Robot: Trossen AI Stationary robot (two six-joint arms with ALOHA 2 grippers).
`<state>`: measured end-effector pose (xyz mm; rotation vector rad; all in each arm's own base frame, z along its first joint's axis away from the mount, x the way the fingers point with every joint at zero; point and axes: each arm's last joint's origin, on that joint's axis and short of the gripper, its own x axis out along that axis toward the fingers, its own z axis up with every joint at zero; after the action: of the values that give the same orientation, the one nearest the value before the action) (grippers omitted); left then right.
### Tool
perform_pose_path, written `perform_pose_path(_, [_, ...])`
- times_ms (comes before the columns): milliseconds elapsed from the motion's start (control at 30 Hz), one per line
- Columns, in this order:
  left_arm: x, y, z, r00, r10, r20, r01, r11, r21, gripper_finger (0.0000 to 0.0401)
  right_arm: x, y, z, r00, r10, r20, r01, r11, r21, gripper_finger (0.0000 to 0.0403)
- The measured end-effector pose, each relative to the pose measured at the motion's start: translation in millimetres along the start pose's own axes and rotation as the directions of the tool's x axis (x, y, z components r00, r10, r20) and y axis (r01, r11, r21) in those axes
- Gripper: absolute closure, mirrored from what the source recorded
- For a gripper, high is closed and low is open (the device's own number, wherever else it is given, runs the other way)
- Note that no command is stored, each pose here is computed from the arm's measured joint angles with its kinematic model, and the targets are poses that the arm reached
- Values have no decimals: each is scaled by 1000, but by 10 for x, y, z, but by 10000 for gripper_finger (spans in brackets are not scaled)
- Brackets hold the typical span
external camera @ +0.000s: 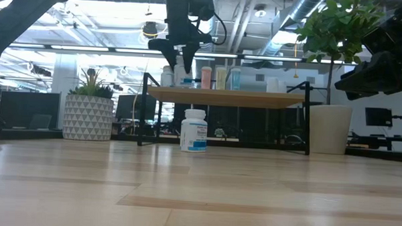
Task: Pick and place medicine bottles onto shelf by color
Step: Put the bottom white pill bottle on the shelf, then put the white medicine bottle on the shelf
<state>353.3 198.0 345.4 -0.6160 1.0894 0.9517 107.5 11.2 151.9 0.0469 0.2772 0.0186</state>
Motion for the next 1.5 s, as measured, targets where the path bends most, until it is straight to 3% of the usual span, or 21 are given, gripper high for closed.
perform_pose_path(567, [-12,-9,6,1000,-8,9,8,1000,18,200,0,0,0,1000,0,0,0,1000,1,370])
perform_pose_path(1000, [-417,-2,66,984,-112,139,113,994,2,200,0,0,0,1000,0,0,0,1000,0,370])
perform_pose_path(1133, [-498,-92,-51,975,-212,61,210,977,34,200,0,0,0,1000,0,0,0,1000,0,370])
perform_pose_path(1333, [-619,-484,-381,922,-373,-102,385,912,145,200,0,0,2,1000,0,3,0,1000,1,370])
perform_pose_path(1500, [-759,-797,-807,926,-324,-193,371,877,305,200,0,0,5,1000,0,6,0,1000,1,370])
